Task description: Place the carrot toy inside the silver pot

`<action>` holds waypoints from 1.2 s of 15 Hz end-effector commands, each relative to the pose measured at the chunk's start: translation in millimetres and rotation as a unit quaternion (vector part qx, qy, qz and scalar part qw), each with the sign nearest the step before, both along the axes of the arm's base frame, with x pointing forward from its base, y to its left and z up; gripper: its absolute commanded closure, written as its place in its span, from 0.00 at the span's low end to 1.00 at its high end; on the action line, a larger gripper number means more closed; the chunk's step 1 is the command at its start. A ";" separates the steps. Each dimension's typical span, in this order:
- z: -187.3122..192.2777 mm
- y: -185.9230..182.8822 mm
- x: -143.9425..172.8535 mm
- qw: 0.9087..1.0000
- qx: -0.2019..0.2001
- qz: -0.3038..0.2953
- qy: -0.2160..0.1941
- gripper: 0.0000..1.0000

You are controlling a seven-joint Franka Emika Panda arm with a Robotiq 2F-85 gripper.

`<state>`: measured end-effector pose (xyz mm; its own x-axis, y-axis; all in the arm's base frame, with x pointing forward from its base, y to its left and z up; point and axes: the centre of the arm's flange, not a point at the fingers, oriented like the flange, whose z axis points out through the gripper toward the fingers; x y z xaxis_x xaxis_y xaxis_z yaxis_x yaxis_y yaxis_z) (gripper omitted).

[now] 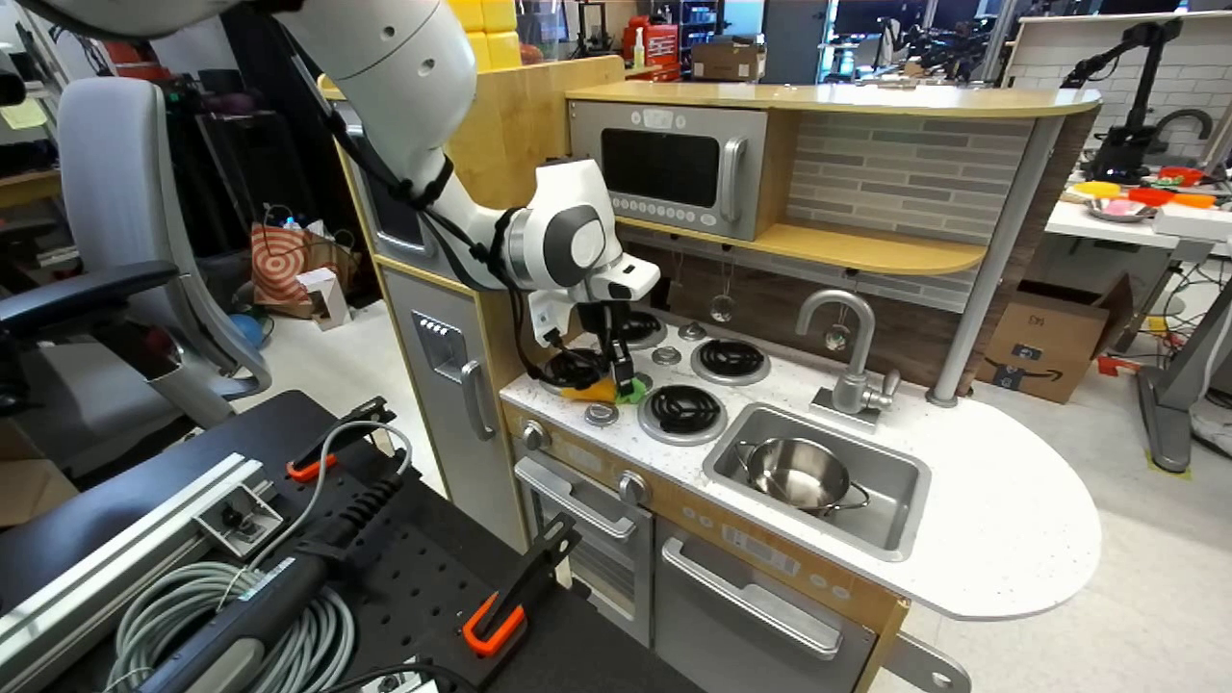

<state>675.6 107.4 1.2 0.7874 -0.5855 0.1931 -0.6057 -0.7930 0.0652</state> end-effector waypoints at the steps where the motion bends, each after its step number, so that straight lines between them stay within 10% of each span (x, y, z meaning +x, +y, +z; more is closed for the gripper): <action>1: 49.9 -23.5 -0.5 0.999 0.019 -0.040 0.016 0.98; 8: 136.9 -166.1 8.3 0.976 0.034 -0.208 -0.048 0.97; 18: 116.4 -287.9 21.2 0.897 0.073 -0.437 -0.014 0.97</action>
